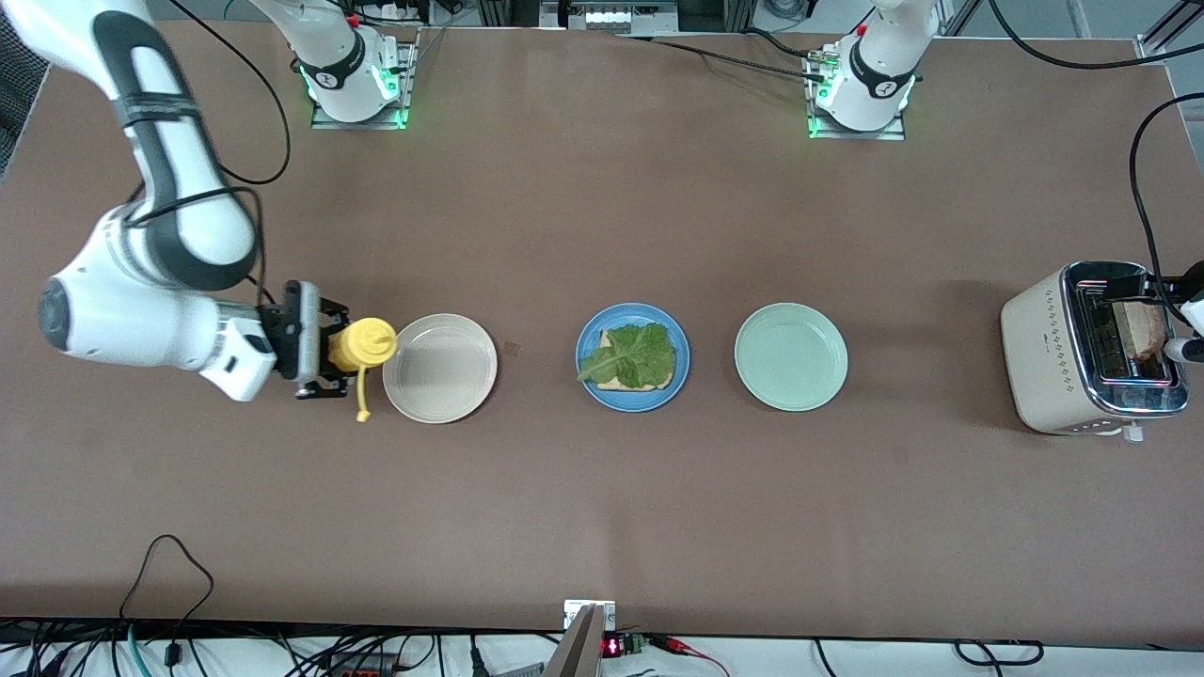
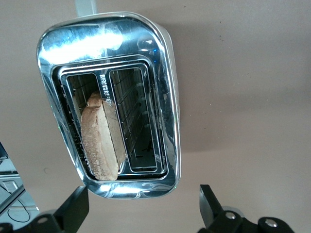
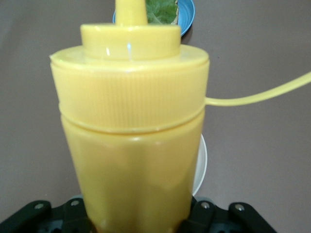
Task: Make sandwich in blue plate with both arms
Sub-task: 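Lift and carry the mustard bottle over the blue plate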
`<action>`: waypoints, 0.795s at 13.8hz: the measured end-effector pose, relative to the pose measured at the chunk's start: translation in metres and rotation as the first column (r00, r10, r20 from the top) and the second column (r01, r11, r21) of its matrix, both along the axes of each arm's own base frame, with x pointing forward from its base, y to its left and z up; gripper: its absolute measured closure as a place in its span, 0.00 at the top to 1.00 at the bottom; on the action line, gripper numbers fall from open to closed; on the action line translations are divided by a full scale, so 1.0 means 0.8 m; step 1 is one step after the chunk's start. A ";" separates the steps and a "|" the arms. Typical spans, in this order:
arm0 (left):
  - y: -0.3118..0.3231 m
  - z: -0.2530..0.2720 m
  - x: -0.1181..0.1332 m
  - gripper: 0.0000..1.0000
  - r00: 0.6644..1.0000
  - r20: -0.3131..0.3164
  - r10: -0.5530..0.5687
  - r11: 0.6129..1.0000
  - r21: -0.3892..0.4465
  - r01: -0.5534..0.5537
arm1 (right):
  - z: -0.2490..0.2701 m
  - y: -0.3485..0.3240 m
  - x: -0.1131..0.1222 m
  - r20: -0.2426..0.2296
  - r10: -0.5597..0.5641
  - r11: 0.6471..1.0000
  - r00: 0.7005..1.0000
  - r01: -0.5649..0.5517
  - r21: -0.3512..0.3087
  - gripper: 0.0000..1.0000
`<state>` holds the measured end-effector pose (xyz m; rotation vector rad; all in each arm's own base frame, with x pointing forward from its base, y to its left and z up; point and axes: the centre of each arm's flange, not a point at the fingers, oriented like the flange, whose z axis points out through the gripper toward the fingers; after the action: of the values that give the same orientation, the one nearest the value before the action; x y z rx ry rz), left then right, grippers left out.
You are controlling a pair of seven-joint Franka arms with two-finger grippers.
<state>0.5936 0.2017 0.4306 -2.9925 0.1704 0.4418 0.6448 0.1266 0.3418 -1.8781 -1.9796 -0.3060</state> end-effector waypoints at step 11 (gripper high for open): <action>0.000 0.000 0.000 1.00 1.000 0.000 0.000 1.000 0.000 0.000 | -0.066 0.258 -0.067 0.118 -0.011 0.949 0.993 0.047 -0.310 0.55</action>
<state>0.5936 0.2017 0.4305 -2.9925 0.1704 0.4419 0.5908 0.3333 0.2889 -2.1262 -2.1847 -0.1136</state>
